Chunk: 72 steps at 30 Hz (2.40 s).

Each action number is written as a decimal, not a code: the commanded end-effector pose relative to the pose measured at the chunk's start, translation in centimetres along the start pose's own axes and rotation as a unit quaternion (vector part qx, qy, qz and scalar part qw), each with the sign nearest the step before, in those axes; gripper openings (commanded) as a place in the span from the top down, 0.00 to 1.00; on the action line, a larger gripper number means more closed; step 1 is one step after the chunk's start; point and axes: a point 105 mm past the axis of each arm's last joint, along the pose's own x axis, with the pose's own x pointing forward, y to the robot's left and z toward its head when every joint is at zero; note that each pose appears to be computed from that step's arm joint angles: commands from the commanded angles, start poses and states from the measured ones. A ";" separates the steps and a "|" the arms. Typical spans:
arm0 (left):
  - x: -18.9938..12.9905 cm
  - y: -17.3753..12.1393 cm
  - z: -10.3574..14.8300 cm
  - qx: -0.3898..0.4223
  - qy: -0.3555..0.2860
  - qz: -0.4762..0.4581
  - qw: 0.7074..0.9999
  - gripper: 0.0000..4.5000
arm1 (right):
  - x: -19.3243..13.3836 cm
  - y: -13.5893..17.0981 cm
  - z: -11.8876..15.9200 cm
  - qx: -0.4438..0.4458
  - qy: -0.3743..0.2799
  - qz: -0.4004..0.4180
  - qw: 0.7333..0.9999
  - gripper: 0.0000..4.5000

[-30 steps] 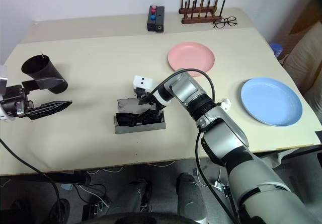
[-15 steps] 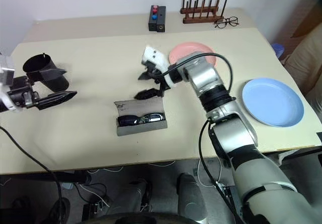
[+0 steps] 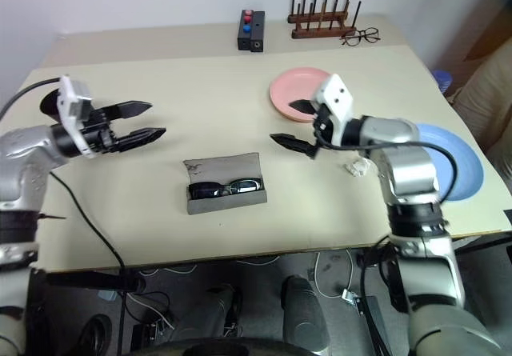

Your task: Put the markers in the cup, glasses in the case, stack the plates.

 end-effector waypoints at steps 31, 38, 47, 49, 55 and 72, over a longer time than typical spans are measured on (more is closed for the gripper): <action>5.7 -5.6 -6.2 -0.119 0.141 -0.258 0.948 0.99 | -2.4 3.7 1.2 -0.047 -0.008 0.035 0.998 0.00; 5.0 -7.1 -6.0 -0.090 0.155 -0.282 0.942 0.99 | -2.3 3.6 1.0 -0.042 -0.007 0.034 0.999 0.00; 4.6 -9.9 -5.9 -0.043 0.156 -0.300 0.940 0.99 | -1.9 3.7 0.8 -0.039 -0.007 0.038 0.998 0.00; 4.5 -10.2 -5.9 -0.034 0.159 -0.300 0.940 0.99 | -1.8 3.6 0.8 -0.040 -0.008 0.038 0.998 0.00; 4.3 -10.6 -6.0 -0.024 0.159 -0.294 0.942 0.99 | -1.5 3.4 0.5 -0.041 -0.003 0.039 0.998 0.00; 4.6 -9.8 -5.6 -0.076 0.123 -0.259 0.955 0.99 | -1.8 2.5 0.0 -0.024 0.004 0.012 1.000 0.00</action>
